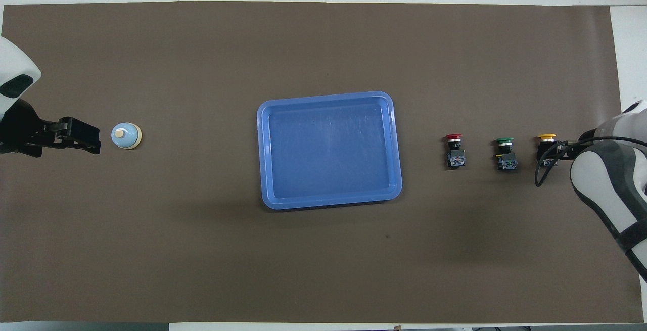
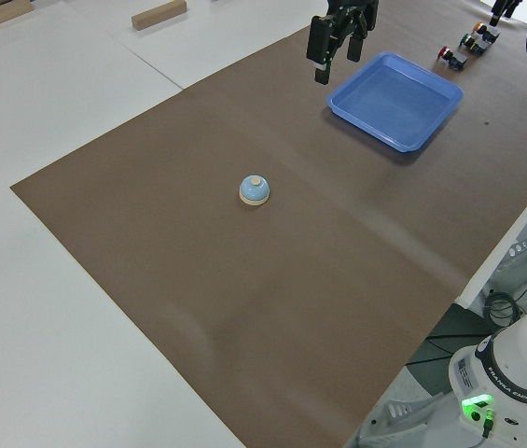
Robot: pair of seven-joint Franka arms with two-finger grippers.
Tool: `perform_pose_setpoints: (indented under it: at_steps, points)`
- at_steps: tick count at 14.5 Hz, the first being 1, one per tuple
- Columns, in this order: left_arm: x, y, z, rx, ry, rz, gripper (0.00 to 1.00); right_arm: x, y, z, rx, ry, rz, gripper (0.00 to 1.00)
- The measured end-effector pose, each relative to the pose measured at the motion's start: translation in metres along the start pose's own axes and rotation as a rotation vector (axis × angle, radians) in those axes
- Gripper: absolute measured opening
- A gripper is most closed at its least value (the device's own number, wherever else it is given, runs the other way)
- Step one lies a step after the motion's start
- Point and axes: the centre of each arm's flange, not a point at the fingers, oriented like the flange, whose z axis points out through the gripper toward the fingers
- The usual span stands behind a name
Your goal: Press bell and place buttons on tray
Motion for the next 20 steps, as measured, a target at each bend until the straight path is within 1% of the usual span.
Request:
perform_pose_setpoints:
  at_steps: [5,9,13,14,16,17,18,20]
  points:
    - [0.0,-0.001,-0.002,-0.001,0.004,-0.002,1.0,-0.003,-0.001,0.008,-0.013,0.02,-0.032,1.0]
    - [-0.001,-0.004,-0.007,-0.002,0.015,-0.008,1.0,-0.01,0.005,0.026,-0.008,-0.004,-0.067,1.0]
    - [-0.004,-0.004,-0.011,-0.002,0.022,-0.008,1.0,-0.011,0.013,0.029,-0.006,-0.009,-0.076,0.98]
    - [-0.004,-0.004,-0.011,-0.002,0.022,-0.008,1.0,-0.011,0.013,0.029,-0.006,-0.01,-0.075,0.96]
    - [-0.004,-0.004,-0.011,-0.002,0.022,-0.008,1.0,-0.013,0.017,0.033,-0.004,-0.017,-0.067,0.76]
    - [-0.004,-0.004,-0.011,-0.002,0.022,-0.008,1.0,-0.013,0.019,0.035,-0.003,-0.022,-0.063,0.76]
    - [-0.004,-0.004,-0.011,-0.002,0.022,-0.008,1.0,-0.013,0.02,0.036,-0.002,-0.022,-0.063,0.69]
    - [-0.004,-0.004,-0.011,-0.002,0.022,-0.008,1.0,-0.013,0.019,0.036,-0.002,-0.023,-0.063,0.69]
